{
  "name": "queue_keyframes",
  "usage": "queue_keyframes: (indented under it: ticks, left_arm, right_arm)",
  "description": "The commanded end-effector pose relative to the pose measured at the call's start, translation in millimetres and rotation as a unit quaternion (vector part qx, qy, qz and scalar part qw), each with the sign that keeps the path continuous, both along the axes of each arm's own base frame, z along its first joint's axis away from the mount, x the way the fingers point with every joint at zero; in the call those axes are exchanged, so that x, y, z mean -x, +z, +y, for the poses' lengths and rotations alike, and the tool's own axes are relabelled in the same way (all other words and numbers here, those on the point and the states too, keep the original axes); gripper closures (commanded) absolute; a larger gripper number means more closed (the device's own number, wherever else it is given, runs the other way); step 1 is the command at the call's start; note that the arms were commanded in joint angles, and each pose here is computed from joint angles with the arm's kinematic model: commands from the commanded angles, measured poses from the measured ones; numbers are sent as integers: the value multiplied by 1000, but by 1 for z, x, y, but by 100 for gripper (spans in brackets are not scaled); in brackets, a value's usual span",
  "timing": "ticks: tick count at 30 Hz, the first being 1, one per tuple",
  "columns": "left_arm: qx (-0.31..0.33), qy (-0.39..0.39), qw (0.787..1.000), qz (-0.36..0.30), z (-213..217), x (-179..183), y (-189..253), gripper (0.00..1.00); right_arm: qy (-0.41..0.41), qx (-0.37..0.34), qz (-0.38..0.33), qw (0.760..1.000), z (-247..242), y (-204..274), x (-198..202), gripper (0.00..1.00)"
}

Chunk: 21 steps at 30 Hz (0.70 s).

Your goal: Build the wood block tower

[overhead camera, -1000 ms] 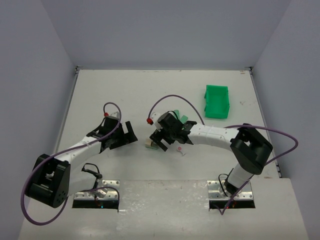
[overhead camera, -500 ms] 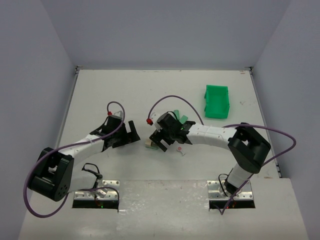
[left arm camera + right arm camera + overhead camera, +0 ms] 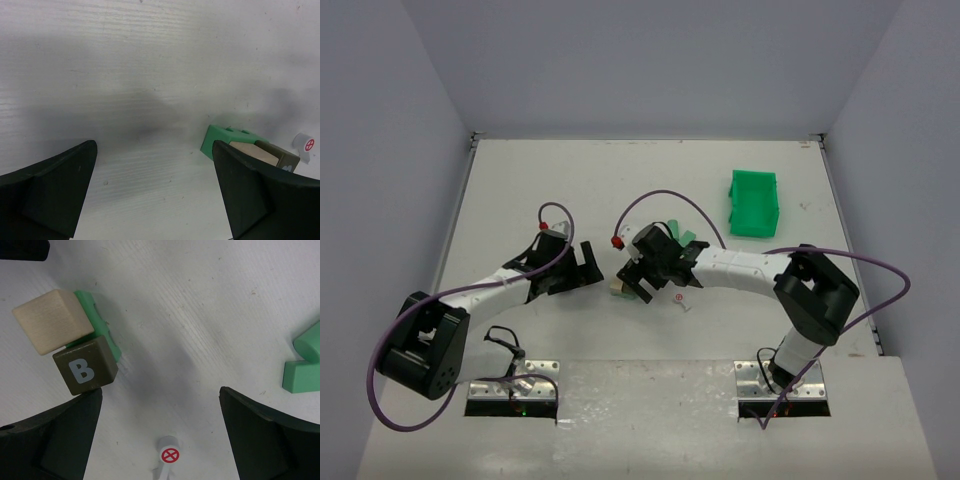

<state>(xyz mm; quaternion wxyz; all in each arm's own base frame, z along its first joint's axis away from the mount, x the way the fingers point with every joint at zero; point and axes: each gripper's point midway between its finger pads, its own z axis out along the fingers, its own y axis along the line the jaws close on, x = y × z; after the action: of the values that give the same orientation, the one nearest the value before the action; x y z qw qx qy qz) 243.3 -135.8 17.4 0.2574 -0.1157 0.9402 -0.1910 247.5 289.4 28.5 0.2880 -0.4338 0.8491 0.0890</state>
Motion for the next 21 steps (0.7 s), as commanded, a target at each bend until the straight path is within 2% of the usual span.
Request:
queue_keyframes:
  ticks: [1,12,21]
  left_arm:
    - [7,-20,1000,-5,-9,-2,3,0]
    - [11,-28,1000,-8,-13,-2,4,0]
    - [10,-30,999,-8,-15,-2,4,0]
  right_arm:
    - [-1,-36,-21,999,20,19,-14,1]
    - [-1,-34,-19,999,19,18,-14,1]
    - [-31,-6,-43,999,6,15,-24,1]
